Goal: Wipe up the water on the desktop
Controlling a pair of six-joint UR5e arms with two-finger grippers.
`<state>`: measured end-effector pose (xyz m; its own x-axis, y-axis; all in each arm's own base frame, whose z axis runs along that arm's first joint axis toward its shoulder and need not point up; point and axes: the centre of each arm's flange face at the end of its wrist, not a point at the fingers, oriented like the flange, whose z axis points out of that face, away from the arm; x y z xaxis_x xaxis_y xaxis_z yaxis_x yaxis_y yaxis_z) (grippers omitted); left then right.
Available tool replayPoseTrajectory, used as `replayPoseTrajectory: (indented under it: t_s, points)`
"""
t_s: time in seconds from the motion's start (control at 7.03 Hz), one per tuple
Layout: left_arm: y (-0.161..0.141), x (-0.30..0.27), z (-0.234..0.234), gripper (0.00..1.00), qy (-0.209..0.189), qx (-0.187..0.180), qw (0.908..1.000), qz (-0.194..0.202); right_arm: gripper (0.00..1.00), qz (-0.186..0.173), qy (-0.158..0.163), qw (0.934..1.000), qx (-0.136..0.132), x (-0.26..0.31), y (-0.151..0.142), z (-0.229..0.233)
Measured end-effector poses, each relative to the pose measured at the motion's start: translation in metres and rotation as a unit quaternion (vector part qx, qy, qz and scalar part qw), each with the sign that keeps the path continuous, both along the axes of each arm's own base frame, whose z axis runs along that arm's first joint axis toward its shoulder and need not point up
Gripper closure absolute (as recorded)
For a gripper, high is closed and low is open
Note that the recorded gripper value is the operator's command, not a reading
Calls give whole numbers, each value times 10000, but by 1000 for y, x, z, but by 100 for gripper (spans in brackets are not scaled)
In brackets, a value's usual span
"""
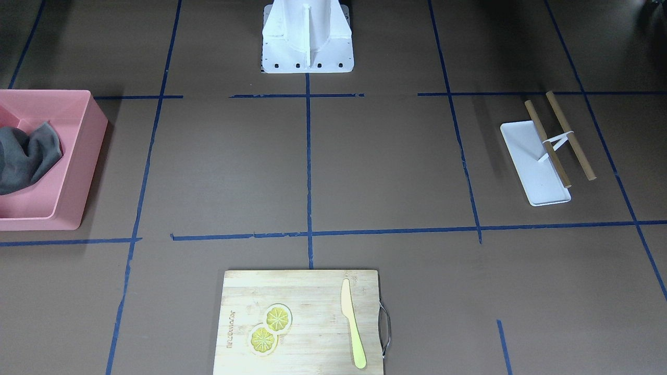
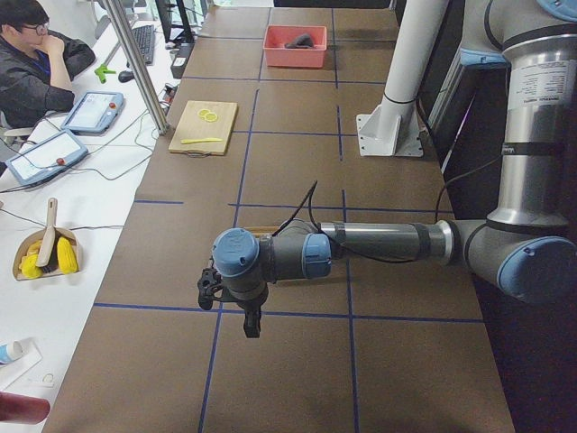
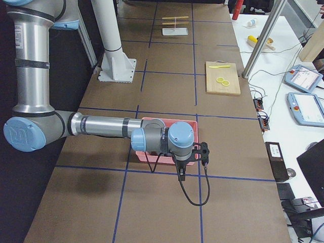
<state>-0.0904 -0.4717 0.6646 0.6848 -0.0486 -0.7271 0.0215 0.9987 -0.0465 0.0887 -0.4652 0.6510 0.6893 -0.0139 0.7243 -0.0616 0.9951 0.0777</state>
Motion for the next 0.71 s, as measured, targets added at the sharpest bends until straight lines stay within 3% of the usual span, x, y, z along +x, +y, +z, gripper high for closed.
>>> replayPoseTrajectory:
  t_s: [0.71]
  points:
    - [0, 1, 2, 0, -25, -9, 10000, 16, 0, 1, 23, 10000, 24, 0, 0, 0]
